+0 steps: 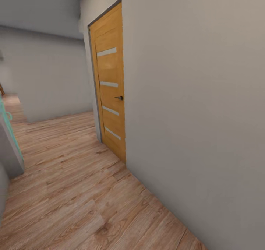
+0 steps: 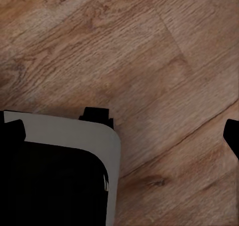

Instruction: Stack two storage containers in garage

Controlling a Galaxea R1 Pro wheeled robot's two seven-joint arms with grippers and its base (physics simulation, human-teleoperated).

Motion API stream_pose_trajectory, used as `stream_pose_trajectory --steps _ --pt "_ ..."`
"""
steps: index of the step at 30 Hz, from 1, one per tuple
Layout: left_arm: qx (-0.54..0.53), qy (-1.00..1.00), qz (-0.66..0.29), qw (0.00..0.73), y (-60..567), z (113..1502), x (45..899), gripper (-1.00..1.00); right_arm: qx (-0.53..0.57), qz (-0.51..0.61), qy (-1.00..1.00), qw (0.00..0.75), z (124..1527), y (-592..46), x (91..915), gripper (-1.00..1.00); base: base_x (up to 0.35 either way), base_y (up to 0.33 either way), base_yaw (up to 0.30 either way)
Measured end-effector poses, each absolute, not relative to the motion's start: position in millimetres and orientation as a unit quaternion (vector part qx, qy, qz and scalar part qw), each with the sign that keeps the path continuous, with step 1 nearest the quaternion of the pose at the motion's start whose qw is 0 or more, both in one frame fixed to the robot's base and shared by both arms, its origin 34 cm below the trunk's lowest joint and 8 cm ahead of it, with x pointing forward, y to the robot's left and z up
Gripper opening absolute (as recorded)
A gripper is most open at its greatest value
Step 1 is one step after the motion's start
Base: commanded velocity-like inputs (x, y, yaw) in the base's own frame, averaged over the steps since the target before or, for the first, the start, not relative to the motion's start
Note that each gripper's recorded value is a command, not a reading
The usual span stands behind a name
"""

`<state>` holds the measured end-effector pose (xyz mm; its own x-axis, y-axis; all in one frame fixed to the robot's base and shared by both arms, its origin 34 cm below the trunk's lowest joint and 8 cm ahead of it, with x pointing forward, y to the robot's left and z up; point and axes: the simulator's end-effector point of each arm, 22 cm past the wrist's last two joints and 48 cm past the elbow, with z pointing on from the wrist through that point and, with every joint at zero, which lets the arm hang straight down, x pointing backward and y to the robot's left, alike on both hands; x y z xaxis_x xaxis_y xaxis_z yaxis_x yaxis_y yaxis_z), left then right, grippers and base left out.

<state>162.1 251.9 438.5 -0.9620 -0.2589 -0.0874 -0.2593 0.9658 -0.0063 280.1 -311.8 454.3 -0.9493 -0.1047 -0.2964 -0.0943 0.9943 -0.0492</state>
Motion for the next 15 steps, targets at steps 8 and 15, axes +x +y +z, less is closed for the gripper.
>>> stream_pose_trajectory --steps 8,15 --pt "-0.131 0.990 0.002 0.046 251.7 438.6 163.6 1.00 -0.050 -0.018 0.987 0.153 455.0 -313.3 281.5 1.00 0.098 0.000 0.282" --pt "-0.131 0.990 0.002 0.047 251.9 438.7 164.8 1.00 -0.051 -0.018 0.987 0.154 455.3 -312.5 282.6 1.00 0.101 0.000 0.282"
